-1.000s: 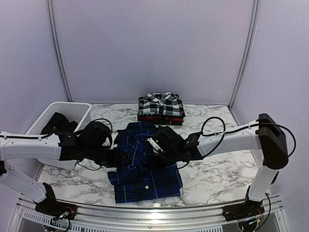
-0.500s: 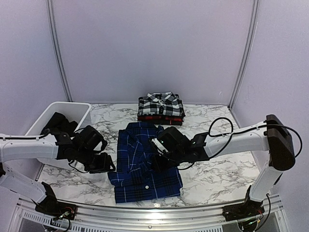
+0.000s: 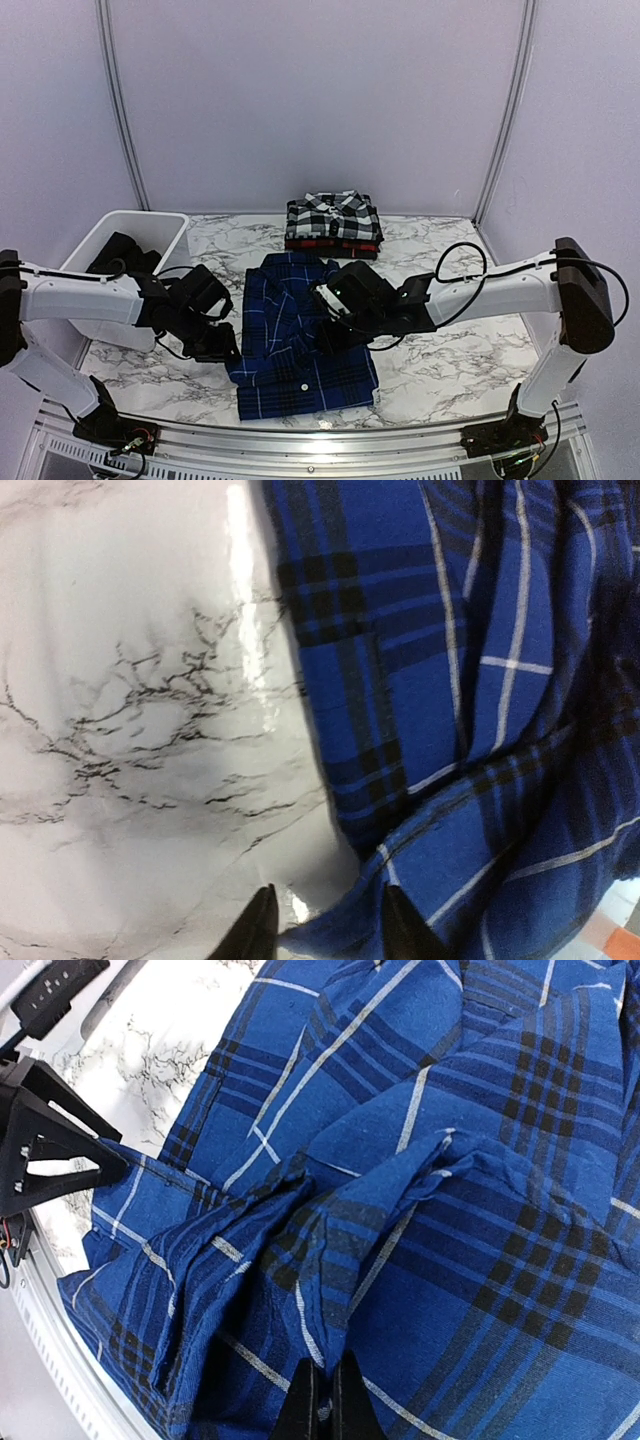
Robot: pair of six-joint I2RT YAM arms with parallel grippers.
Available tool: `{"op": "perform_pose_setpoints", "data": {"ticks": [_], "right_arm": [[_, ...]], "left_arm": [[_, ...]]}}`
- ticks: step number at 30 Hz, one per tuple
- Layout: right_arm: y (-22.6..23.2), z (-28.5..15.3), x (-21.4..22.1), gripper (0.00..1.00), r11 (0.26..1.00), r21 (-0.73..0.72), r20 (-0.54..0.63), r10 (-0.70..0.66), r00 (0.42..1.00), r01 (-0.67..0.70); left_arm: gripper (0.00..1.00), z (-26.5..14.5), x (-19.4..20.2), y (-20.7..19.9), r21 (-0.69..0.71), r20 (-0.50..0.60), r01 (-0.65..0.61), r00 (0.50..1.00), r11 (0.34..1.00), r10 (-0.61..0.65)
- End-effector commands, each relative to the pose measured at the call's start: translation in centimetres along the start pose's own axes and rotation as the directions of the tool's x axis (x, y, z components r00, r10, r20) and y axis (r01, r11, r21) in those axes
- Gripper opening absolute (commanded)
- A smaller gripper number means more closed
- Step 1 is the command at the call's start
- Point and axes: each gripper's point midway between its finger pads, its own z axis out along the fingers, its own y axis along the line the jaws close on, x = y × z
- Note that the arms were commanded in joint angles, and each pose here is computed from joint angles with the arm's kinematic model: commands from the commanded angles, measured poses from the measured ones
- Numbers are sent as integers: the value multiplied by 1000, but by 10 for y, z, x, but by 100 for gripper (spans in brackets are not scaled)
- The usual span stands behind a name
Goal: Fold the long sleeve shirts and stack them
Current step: Adjust the 2/3-rectangle-folded shirt at the center of the board.
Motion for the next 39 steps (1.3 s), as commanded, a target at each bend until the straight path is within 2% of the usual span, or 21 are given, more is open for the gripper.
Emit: {"op": "perform_pose_setpoints", "data": {"ticks": [1,4,6,11,16,24,28,32,39], "right_arm": [[8,-11,-7,0,1000,-9,32,-4,999,4],[10,-12,-10,0,1000,-14,38,-5,999,6],[12,-13,-11,0,1000,-18,43,-8,999,9],[19,-14,-17,0,999,-31,61,-19,998,21],[23,-15,-23,0,999,-32,72,-25,997,28],[32,-12,-39,0,998,-39,101,-38,994,42],[37,-9,-47,0,998,-42,106,-48,993,53],[39,-11,-52,23,997,-40,114,-61,992,66],[38,-25,-49,43,996,2,130,-91,987,92]], "left_arm": [[24,-16,-25,-35,122,74,-81,995,989,73],[7,-29,-33,-54,192,122,-151,984,970,129],[0,-37,-38,-65,232,163,-202,972,952,167],[0,-33,-45,-73,261,226,-286,947,922,230],[0,-20,-53,-92,371,285,-313,934,875,213],[0,32,-52,-57,336,198,-192,972,922,131],[0,39,-54,-46,302,196,-170,974,938,113],[12,35,-60,-41,273,223,-160,970,949,99],[27,24,-70,-36,216,272,-161,957,963,99]]}}
